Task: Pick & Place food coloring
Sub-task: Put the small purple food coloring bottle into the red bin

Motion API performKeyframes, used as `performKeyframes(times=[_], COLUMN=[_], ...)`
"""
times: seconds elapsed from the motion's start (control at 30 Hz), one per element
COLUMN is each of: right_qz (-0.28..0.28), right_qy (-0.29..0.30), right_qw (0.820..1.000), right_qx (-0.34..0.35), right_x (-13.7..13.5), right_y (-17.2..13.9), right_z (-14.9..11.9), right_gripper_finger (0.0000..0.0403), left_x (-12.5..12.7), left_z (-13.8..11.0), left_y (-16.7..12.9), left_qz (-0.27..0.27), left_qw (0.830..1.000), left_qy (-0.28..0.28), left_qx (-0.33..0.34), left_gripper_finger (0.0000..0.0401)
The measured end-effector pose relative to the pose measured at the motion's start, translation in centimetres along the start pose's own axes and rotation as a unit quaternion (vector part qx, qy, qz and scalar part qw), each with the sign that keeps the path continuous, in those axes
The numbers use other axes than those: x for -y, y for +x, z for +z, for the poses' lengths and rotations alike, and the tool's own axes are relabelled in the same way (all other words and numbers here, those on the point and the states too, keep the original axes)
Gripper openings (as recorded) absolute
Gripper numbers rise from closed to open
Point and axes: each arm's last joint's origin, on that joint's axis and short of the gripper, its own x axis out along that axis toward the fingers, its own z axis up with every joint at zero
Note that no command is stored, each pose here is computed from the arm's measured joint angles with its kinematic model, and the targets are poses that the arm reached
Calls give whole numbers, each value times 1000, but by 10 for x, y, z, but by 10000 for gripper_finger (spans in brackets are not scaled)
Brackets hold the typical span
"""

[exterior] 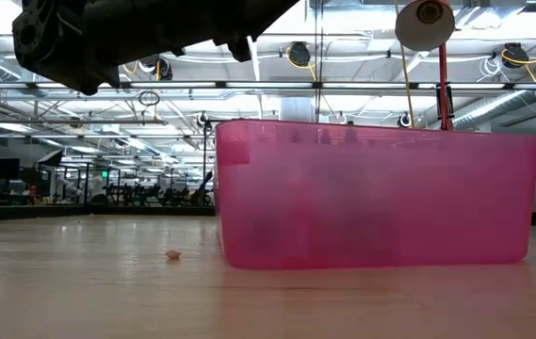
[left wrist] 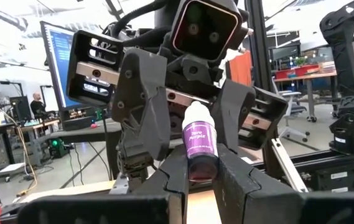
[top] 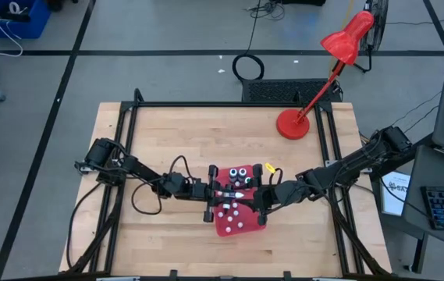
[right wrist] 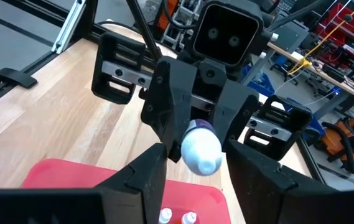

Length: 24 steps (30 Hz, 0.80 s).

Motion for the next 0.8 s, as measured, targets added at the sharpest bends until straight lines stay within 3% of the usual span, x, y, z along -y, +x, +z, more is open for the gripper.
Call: performKeyframes(times=[0.8], right_qz=[2], right_qy=[0], right_qw=[1000], right_qx=[7], right_x=[0], right_y=[-7], right_z=[4], right_gripper_finger=[155], left_x=[0], left_z=[0], left_y=[0], left_qz=[0], left_qw=[1000], left_qy=[-6], left_qx=[0], left_gripper_finger=[50])
